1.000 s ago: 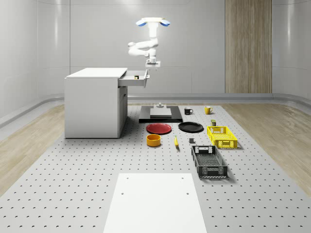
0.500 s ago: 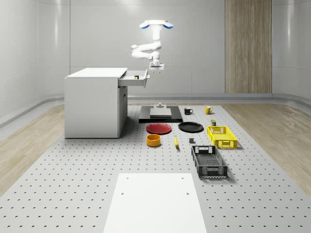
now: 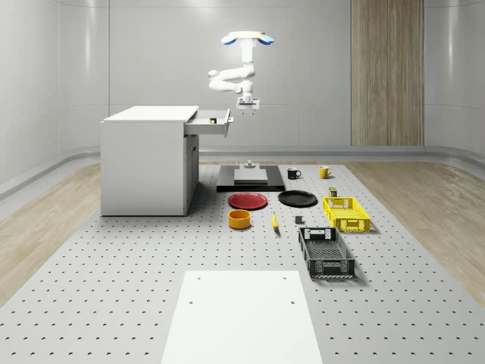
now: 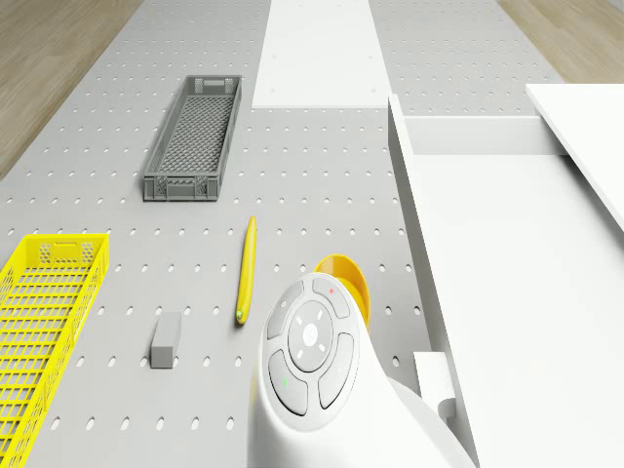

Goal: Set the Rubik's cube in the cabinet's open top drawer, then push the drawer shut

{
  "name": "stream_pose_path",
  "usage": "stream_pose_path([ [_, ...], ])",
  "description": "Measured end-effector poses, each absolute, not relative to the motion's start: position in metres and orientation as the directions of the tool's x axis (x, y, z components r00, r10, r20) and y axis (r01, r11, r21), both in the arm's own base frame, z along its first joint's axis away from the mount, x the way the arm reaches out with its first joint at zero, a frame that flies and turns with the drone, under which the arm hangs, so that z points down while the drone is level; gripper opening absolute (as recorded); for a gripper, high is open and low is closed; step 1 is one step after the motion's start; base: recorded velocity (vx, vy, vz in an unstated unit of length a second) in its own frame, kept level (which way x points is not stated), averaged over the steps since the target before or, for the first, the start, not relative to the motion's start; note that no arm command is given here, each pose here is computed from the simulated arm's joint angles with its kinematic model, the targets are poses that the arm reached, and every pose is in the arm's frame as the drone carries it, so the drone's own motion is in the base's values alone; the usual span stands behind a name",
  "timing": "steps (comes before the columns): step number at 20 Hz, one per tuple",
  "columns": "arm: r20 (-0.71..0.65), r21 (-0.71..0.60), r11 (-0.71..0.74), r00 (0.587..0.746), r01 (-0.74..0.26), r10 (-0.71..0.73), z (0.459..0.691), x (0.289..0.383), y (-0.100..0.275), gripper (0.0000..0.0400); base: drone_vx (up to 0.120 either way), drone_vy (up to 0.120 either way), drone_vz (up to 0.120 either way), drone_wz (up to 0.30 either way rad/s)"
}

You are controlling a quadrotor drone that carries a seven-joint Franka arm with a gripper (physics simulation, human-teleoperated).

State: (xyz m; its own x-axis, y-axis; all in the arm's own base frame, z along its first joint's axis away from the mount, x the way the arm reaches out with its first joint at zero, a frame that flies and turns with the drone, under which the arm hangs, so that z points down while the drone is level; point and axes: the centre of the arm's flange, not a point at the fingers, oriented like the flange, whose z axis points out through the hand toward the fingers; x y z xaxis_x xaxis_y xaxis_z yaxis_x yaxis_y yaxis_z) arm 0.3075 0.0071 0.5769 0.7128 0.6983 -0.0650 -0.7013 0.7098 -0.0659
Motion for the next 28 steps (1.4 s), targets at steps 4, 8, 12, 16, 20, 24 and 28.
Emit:
stream_pose_path([
  [4, -0.452, -0.441, 0.478, 0.648, -0.76, 0.613, 0.601, 0.3019, -0.014, 0.04, 0.0, 0.0, 0.0, 0.0],
  [8, -0.643, -0.625, 0.259, 0.674, -0.736, 0.364, 0.633, 0.3053, -0.05, 0.04, 0.0, -0.06, 0.0, 0.0],
  [12, -0.695, -0.683, 0.133, 0.695, -0.718, 0.185, 0.654, 0.3071, -0.076, 0.04, 0.0, -0.12, 0.0, 0.0],
  [16, -0.706, -0.7, 0.065, 0.703, -0.711, 0.091, 0.665, 0.3079, -0.09, 0.0214, 0.0, -0.12, 0.0, 0.0],
  [20, -0.707, -0.705, 0.032, 0.706, -0.708, 0.044, 0.67, 0.3083, -0.096, 0.0145, 0.0, -0.12, 0.0, 0.0],
  [24, -0.706, -0.707, 0.016, 0.708, -0.707, 0.022, 0.673, 0.3083, -0.099, 0.012, 0.0, -0.12, 0.0, 0.0],
  [28, -0.706, -0.708, 0.008, 0.708, -0.706, 0.011, 0.674, 0.3083, -0.1, 0.011, 0.0, -0.09, 0.0, 0.0],
])
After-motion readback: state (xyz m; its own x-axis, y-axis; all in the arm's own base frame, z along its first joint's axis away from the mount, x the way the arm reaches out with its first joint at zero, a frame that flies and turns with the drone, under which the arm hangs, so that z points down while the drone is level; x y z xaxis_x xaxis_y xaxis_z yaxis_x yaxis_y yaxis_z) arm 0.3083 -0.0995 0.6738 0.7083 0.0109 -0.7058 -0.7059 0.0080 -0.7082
